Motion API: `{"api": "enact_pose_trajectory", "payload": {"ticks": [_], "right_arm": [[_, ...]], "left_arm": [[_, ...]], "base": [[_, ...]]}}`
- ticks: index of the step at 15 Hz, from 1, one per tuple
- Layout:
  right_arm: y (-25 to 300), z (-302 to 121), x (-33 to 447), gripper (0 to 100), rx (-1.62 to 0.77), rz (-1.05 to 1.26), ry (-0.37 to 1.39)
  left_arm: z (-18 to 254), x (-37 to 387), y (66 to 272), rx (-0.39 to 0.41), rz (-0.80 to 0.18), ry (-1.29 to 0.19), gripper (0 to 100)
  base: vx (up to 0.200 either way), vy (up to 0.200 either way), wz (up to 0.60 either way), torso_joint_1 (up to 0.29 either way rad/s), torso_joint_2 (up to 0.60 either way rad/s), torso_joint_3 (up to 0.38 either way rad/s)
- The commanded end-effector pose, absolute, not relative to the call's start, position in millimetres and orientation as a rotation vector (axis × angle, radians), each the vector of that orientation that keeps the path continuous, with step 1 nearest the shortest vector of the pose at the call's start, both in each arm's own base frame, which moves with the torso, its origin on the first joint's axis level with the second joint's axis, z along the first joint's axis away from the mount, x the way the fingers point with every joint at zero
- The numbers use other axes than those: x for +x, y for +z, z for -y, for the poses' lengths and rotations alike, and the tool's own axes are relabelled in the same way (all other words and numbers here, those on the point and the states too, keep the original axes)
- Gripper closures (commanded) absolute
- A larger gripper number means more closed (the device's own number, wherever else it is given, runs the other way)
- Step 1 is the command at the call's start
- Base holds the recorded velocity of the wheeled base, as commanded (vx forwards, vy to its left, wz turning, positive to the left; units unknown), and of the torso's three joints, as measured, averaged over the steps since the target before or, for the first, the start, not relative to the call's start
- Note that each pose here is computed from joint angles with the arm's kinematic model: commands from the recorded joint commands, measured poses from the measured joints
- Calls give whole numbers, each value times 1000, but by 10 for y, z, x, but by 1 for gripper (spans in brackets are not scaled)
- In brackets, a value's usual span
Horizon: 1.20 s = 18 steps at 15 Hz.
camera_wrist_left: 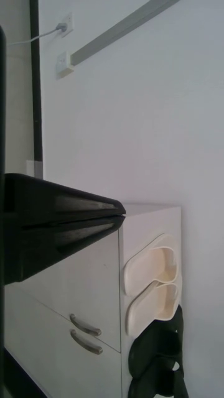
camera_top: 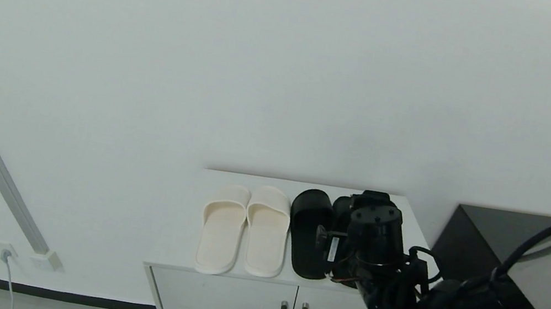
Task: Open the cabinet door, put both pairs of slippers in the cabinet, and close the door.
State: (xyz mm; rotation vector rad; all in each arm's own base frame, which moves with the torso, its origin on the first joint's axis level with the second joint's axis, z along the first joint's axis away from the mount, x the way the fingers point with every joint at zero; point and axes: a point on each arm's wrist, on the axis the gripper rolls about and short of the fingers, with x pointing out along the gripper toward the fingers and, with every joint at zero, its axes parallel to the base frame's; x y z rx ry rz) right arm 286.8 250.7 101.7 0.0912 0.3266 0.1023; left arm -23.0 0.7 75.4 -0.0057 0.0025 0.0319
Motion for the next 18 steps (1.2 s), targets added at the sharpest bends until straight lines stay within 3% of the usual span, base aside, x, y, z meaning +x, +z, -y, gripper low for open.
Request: {"api": "enact_pose_trajectory", "payload": {"ticks": [1,7,15,16,18], "right_arm": [[765,-2573,3100,0,53,-350,74],[484,-2757,3536,0,25,-279,64],[388,-2679,3968,0,16,-232,16],[384,-2669,3979,100,16,-232,13],[397,-2670,3980,100,19,-229,14]], "left_arm": [[-7,-229,753,-6,-5,32,100],[-7,-229,754,-6,-3,32,100],[-7,-229,754,-6,-3,32,100],[-7,-229,754,-6,-3,32,100],[-7,-229,754,-6,-3,32,100]], "base": [[0,0,0,0,0,0],[0,0,0,0,0,0],[0,0,0,0,0,0],[0,0,0,0,0,0],[0,0,0,0,0,0]]}}
